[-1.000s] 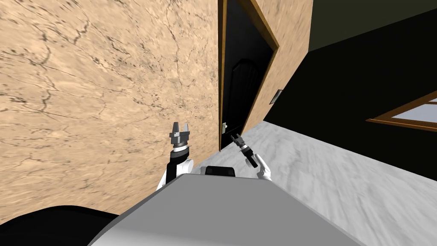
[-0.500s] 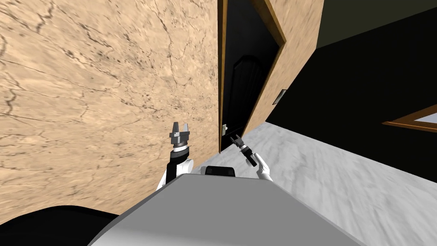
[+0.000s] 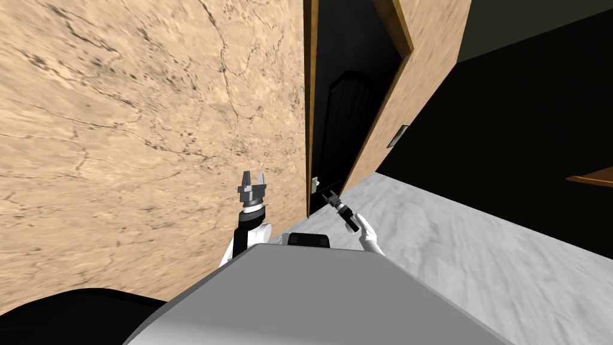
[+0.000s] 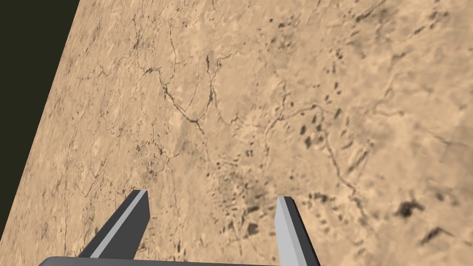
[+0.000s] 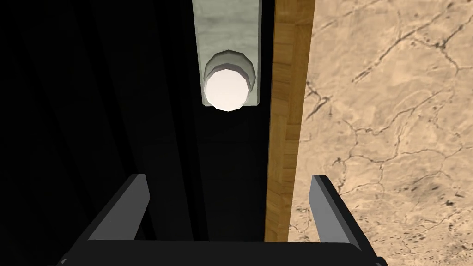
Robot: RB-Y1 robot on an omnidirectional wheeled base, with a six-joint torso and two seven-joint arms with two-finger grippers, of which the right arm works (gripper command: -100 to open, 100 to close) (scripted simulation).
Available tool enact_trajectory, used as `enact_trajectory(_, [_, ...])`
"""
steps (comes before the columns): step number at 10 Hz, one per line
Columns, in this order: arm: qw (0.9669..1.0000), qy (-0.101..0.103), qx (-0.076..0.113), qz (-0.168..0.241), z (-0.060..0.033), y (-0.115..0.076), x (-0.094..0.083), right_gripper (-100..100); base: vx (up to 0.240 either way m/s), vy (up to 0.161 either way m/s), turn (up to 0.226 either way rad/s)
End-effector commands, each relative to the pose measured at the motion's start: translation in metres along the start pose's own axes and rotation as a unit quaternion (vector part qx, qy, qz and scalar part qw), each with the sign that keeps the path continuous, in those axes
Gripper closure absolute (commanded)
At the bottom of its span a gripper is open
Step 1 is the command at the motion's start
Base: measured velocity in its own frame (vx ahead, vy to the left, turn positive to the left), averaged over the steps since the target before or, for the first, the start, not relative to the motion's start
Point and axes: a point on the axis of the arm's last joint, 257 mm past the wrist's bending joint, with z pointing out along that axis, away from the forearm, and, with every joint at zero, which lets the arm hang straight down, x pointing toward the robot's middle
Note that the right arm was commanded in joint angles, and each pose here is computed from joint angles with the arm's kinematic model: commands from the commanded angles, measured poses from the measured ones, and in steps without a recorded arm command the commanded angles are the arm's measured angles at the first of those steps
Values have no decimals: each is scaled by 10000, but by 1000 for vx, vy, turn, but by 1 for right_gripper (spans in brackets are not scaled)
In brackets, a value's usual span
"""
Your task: Pull the door open
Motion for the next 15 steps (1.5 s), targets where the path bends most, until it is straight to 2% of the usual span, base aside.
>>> enact_trajectory(1, [10000, 0, 0, 0, 0, 0, 0, -100, 50, -20, 15])
enact_trajectory(4, [9998, 48, 199, -16, -137, -357, 52, -100, 52, 121, 133])
enact_trajectory(6, [9995, 54, 302, -15, -208, -528, 60, -100, 104, 146, 116])
enact_trajectory(9, [9984, 36, 565, -10, -390, -935, 49, -100, 134, 126, 162])
enact_trajectory(11, [9976, 15, 687, -7, -476, -1112, 31, -100, 121, 80, 118])
enact_trajectory(12, [9979, 25, 640, -7, -430, -1032, 33, -100, 26, 6, 16])
enact_trajectory(13, [9979, 25, 640, -7, -430, -1032, 33, 100, -27, -21, -16])
enact_trajectory(15, [9979, 25, 640, -7, -430, -1032, 33, 100, -9, 0, -2])
